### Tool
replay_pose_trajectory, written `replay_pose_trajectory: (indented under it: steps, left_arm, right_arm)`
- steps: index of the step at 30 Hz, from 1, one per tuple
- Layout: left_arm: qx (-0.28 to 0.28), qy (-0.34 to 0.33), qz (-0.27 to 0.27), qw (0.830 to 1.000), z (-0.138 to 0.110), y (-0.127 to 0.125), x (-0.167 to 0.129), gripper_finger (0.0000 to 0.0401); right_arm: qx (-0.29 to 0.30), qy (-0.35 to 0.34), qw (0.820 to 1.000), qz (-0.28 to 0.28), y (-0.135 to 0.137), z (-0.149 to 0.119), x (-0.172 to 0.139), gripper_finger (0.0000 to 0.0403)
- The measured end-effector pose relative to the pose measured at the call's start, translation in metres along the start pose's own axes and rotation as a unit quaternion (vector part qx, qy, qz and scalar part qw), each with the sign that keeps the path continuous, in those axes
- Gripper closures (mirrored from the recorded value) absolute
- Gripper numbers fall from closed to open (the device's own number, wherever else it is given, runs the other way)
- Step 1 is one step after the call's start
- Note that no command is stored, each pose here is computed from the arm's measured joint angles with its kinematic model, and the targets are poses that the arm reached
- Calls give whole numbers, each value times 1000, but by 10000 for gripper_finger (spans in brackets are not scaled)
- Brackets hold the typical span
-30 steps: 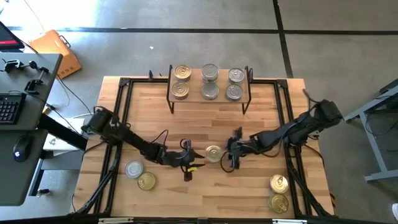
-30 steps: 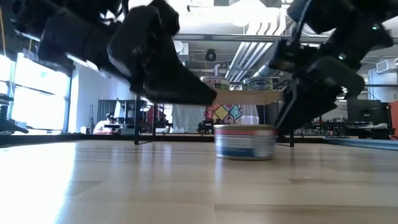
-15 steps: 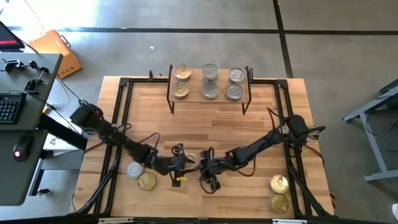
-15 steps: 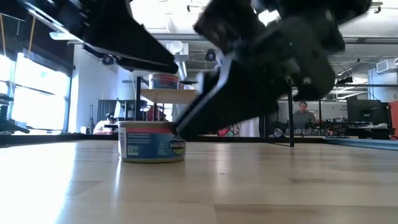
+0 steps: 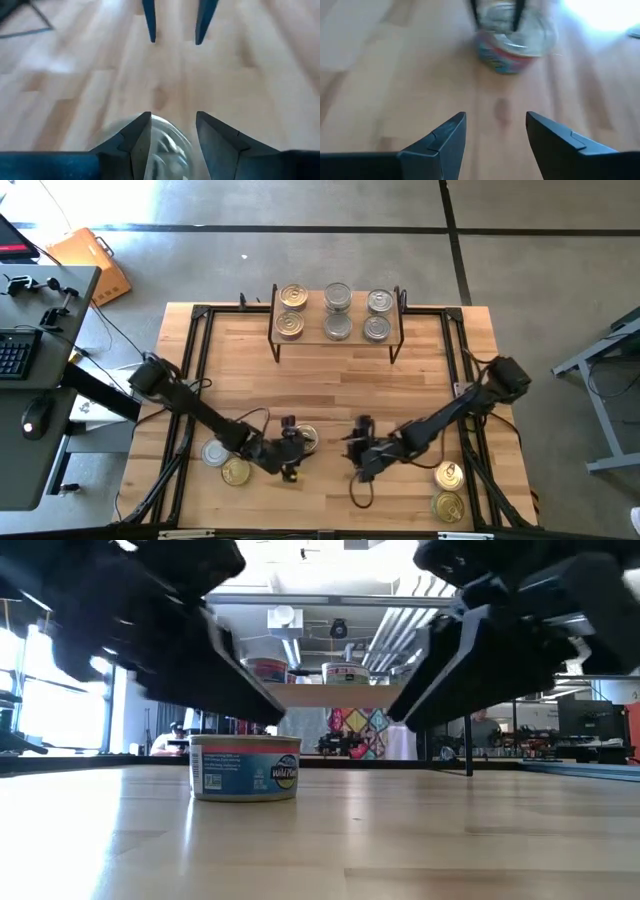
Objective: Stack canned seafood by type on shelf
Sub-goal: Stack the blue pink tuna can on top of the other blue pink tuna can on the shelf
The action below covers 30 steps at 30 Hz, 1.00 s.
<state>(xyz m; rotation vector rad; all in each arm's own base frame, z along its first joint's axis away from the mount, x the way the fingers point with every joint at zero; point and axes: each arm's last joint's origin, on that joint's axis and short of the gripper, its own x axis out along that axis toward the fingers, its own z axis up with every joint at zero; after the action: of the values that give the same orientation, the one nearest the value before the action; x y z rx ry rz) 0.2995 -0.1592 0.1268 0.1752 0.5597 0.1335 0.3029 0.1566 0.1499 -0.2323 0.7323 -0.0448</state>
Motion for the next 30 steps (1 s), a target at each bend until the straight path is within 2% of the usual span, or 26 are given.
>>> replay_pose_trajectory:
  steps: [4,9,15,20,23,30]
  left_arm:
    - [30,28,32,999,4,-5,9,253]
    - [57,97,9,994,8,-7,9,268]
    - [75,170,17,982,15,-11,-8,281]
    - [93,228,46,968,11,-12,-24,282]
    - [84,229,64,968,8,-15,-31,282]
    - [49,181,110,976,4,-26,-38,282]
  right_arm:
    - [38,-24,999,-30,1,-21,-6,204]
    - [62,-44,997,-29,0,-34,-6,204]
    - [66,-47,996,-29,-1,-36,-6,204]
    - [61,-50,996,-29,-1,-36,-6,204]
    - [59,-50,997,-29,-1,-36,-6,204]
    - [57,-50,997,-29,-1,-36,-6,204]
